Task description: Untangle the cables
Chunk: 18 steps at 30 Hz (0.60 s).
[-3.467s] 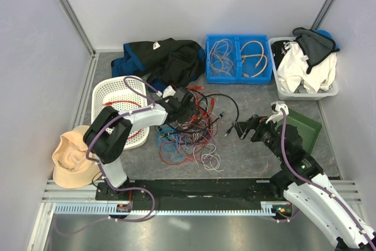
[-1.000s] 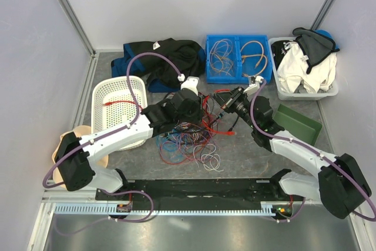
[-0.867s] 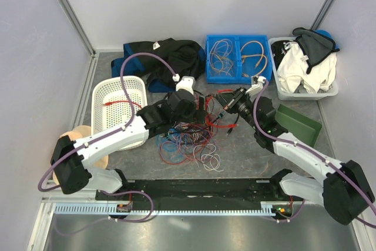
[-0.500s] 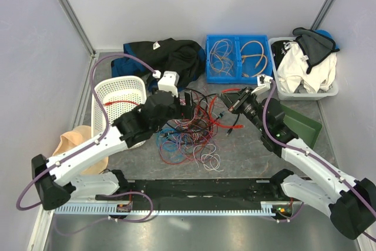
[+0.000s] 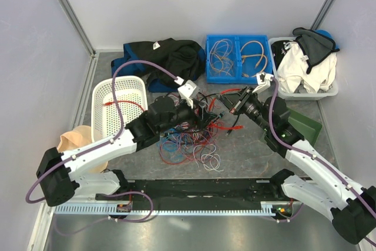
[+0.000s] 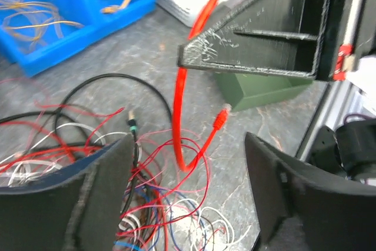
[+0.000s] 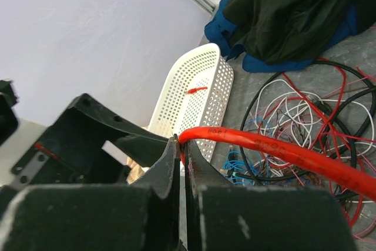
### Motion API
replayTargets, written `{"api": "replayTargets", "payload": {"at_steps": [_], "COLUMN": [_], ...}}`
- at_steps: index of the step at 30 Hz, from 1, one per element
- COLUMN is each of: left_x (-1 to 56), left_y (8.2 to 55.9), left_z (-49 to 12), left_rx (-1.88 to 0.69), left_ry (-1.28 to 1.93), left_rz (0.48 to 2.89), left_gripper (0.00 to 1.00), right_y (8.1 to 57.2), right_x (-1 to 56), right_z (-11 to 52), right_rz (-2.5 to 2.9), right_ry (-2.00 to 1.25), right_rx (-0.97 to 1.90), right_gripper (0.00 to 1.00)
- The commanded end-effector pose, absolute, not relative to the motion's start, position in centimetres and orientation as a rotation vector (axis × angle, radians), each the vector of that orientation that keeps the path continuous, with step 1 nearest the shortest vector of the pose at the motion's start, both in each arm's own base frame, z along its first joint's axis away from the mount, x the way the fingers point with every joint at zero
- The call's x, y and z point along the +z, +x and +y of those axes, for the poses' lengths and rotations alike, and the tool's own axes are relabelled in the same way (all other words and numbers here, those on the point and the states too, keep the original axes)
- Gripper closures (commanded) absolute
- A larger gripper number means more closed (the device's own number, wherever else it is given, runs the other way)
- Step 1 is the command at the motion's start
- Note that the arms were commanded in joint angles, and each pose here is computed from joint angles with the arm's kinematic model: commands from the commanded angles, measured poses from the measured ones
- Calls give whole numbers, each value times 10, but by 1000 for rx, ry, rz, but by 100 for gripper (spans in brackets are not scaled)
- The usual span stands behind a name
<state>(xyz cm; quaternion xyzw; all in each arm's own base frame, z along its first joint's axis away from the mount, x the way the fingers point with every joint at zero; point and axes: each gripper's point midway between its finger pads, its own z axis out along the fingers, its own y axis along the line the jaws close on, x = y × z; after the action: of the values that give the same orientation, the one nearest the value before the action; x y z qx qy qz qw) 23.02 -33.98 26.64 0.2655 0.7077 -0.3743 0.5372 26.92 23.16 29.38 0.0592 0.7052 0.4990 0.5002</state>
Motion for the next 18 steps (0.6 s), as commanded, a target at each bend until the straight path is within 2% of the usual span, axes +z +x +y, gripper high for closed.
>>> {"api": "replayTargets", "payload": {"at_steps": [1,3,4,5,6,7,8,9,10,12,18], "left_x": [295,294,290,290,291,293,294,298,302,318,378], "left_y": [231,233,235,236,238,239,242,243,246,253,262], "left_z": [-363,-368,-370,-370,-369,-366,-363,-361,-354,-344,-317], "left_rx": [-945,-950,-947,-943,-935,-923,-904,-893,-863,-822,-739], "left_ry": [715,725,727,726,716,704,685,674,643,589,468], "left_rz": [1536,1536,1546,1546,1546,1550,1556,1554,1561,1552,1533], "left_gripper": [33,46,63,72,98,98,98,98,98,98,98], "right_y": [259,258,257,257,257,255,257,257,254,255,238], "right_x": [325,324,323,322,323,322,320,323,321,323,317], "right_z": [233,233,233,233,232,231,227,223,218,206,167], "right_rz": [1646,1652,1658,1663,1664,1676,1684,1675,1689,1682,1639], "right_ry": [94,91,89,87,74,68,79,69,69,91,122], "right_rx": [1258,1258,1257,1253,1240,1227,1196,1166,1136,1068,913], "right_gripper": [100,100,100,100,75,57,44,25,18,6,3]}}
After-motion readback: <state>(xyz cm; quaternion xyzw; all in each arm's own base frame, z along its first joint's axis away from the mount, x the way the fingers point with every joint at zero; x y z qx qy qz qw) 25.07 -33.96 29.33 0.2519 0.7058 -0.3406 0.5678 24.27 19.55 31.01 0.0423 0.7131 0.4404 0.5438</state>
